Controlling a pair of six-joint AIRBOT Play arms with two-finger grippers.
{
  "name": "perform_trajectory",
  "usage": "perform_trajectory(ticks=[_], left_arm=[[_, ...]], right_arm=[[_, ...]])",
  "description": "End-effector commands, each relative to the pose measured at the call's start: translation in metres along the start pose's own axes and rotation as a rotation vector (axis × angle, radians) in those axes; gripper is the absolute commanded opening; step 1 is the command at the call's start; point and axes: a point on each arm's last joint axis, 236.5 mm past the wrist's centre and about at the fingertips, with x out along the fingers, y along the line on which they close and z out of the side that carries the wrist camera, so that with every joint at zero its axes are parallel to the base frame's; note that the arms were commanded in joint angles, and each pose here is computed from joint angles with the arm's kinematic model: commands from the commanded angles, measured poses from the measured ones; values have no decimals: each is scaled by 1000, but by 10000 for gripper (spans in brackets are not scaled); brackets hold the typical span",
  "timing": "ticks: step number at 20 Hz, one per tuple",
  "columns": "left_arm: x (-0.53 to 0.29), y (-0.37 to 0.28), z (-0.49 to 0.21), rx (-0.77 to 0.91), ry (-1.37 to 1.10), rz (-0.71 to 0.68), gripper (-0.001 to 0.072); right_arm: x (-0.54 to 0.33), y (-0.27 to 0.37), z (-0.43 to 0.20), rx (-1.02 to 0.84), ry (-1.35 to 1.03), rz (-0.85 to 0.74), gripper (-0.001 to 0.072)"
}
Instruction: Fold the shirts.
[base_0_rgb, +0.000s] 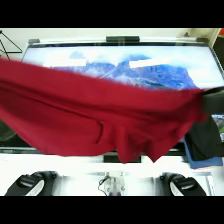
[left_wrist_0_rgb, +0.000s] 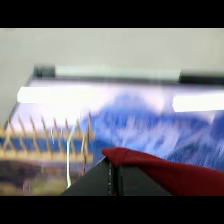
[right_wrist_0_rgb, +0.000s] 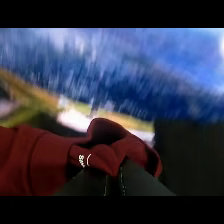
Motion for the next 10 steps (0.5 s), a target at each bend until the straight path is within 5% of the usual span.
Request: perform_trajectory(ticks=[1,10], left_arm=[[91,-16,-119,23,349,21,35],[282,-11,-283,-308,729,147,36]], right_arm=[[114,52,-60,117,273,181,74],[330,75,-19,416,149,230,73]])
